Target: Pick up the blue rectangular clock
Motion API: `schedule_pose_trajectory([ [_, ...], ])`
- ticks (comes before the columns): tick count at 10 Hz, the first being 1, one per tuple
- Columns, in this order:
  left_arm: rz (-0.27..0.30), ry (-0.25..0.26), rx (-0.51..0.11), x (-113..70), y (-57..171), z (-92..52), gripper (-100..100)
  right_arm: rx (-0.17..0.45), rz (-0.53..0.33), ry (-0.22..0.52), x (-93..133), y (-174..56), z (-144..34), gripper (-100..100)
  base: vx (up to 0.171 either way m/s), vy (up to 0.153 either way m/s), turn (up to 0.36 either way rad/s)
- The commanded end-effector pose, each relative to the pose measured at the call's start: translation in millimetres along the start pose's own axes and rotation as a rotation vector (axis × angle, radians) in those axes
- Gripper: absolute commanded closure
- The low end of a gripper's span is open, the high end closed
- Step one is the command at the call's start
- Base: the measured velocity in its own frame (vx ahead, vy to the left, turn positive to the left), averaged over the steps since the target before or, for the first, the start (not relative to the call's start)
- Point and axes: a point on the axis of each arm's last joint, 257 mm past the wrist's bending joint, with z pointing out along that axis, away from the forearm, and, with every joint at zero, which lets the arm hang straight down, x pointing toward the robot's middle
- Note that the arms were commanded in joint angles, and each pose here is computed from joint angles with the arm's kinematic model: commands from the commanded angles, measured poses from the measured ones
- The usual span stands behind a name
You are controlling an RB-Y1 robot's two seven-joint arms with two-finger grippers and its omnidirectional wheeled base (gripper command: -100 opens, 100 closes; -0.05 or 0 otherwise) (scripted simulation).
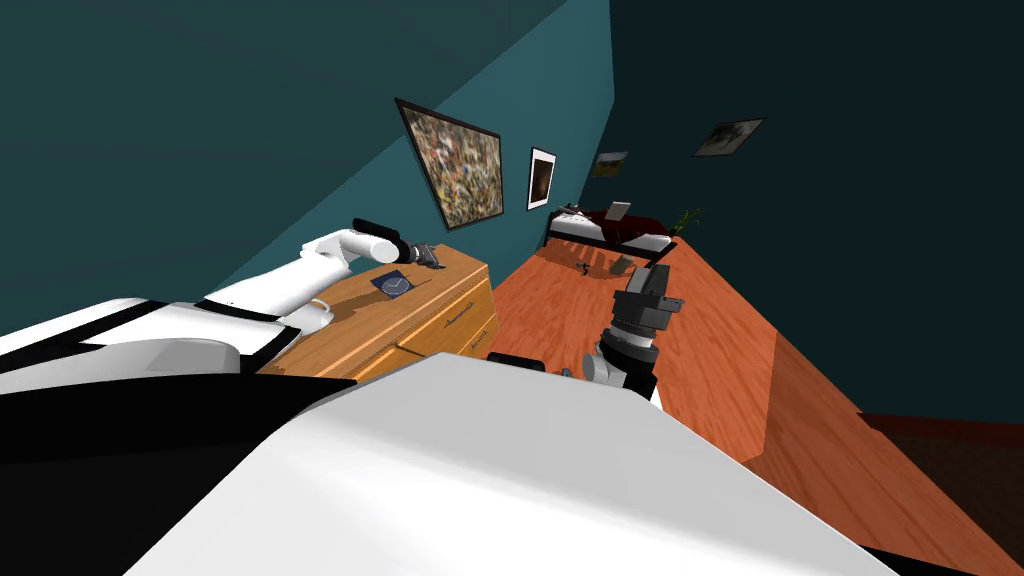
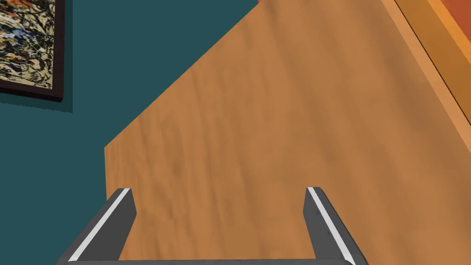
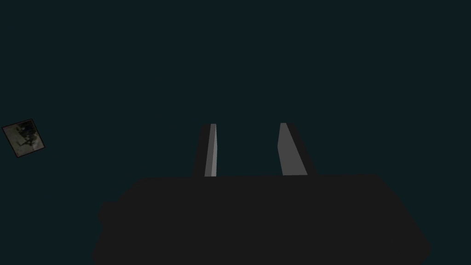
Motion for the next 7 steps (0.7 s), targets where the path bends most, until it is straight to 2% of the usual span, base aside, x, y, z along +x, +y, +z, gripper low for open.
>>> schedule_pose_trajectory([
  [1, -0.043, -0.034, -0.036, -10.8, 0.8, -5.0, -100, 0.000, 0.000, 0.000, 0.0, 0.0, 0.0, 0, -0.041, 0.068, -0.072],
  [2, -0.043, -0.050, -0.052, -14.7, 5.0, -5.4, -100, 0.000, 0.000, 0.000, 0.0, 0.0, 0.0, 0, -0.016, 0.033, -0.001],
  [3, -0.108, -0.083, -0.065, -26.7, -3.8, -12.7, -100, 0.000, 0.000, 0.000, 0.0, 0.0, 0.0, 0, -0.031, 0.044, -0.104],
  [5, -0.111, -0.108, -0.096, -32.7, 4.4, -13.9, -100, 0.000, 0.000, 0.000, 0.0, 0.0, 0.0, 0, -0.023, 0.041, -0.043],
  [6, -0.179, -0.143, -0.117, -44.4, -0.5, -22.1, -100, 0.000, 0.000, 0.000, 0.0, 0.0, 0.0, 0, -0.037, 0.057, -0.117],
  [7, -0.179, -0.161, -0.136, -48.5, 4.8, -23.4, -100, 0.000, 0.000, 0.000, 0.0, 0.0, 0.0, 0, -0.041, 0.064, -0.059],
])
